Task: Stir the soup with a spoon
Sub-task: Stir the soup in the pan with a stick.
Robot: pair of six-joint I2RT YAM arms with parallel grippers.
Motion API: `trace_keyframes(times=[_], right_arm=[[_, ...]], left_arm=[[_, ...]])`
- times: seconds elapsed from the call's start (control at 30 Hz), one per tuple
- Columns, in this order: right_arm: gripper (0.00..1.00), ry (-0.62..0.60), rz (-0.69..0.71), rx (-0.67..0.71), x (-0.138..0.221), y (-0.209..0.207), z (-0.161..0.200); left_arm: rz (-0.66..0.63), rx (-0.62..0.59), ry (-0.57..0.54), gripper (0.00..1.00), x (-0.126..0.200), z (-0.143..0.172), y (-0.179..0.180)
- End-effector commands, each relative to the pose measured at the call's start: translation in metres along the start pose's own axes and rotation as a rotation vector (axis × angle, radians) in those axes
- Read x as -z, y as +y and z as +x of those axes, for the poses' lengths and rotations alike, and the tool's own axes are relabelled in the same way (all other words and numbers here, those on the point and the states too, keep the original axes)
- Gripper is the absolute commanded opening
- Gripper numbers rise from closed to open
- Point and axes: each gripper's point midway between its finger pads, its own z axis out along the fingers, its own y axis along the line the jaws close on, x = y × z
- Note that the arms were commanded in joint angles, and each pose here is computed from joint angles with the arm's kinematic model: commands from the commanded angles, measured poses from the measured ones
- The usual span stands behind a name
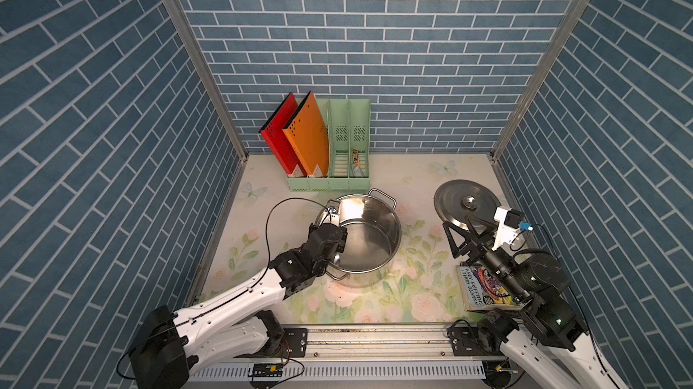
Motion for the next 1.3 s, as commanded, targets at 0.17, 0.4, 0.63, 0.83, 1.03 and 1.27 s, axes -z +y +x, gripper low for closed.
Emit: trace_keyframes(times=[0.17,0.4,0.63,0.83,1.03,1.27], right_arm=[[1.00,-0.037,-0.012,-0.006,0.007,0.006,-0.013],[1.00,-0.042,-0.005,-0.009,0.012,0.006,-0.015],[1.00,-0.061,0.017,-0.012,0.022,0.002,-0.017],[1.00,-0.053,0.020,-0.013,0.021,0.001,-0.014],[1.00,-0.050,0.015,-0.013,0.018,-0.001,-0.010],[1.00,-0.041,0.001,-0.018,0.011,-0.001,-0.004]], left_arm=[[0.037,-0.012,-0.082,0.00,-0.030,-0.050,-0.010],[0.207,0.000,-0.158,0.00,-0.057,-0.091,-0.063],[0.386,-0.034,-0.191,0.00,-0.055,-0.101,-0.135],[0.502,-0.074,-0.178,0.00,-0.029,-0.086,-0.190],[0.543,-0.103,-0.136,0.00,0.006,-0.057,-0.205],[0.477,-0.071,-0.055,0.00,0.036,-0.018,-0.165]])
